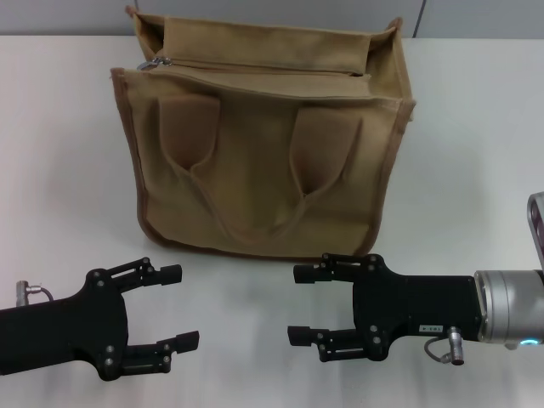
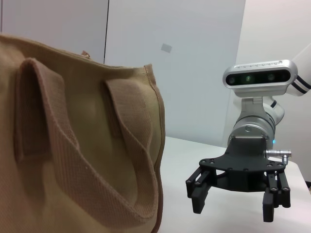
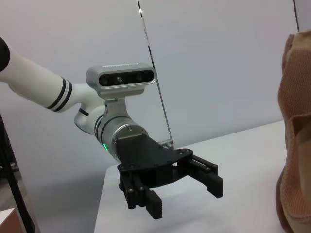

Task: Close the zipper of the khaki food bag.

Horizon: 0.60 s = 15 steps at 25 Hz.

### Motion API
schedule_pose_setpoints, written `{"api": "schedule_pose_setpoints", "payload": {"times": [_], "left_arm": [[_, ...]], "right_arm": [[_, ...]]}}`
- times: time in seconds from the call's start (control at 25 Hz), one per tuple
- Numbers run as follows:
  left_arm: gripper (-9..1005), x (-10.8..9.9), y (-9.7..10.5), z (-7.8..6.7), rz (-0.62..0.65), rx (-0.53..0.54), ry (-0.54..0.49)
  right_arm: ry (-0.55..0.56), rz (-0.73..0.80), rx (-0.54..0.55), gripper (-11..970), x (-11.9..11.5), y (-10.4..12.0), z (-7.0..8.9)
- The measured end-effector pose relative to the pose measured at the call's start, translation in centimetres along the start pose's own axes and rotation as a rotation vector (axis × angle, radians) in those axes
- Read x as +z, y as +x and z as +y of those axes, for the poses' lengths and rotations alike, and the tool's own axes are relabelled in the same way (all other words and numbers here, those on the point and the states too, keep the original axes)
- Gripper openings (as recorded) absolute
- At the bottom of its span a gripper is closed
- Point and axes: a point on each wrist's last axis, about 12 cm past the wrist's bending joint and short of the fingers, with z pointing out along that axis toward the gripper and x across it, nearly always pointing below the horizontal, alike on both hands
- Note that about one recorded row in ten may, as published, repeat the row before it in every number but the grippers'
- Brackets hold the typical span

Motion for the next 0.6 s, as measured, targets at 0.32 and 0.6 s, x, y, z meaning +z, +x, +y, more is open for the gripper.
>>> {"api": "schedule_pose_setpoints", "payload": {"times": [0.32,0.6], "left_arm": [[834,0.02,0.00,-0.01,-0.002,0.000,-0.001],[832,-0.17,0.24,-0.25,-0.052,0.000,-0.077]], "right_arm": [[0.001,-0.002,0.002,775,0.00,0.02,0.03],[0.024,-0.039,-0.015,775,0.07,-0.21,-0.06]]}}
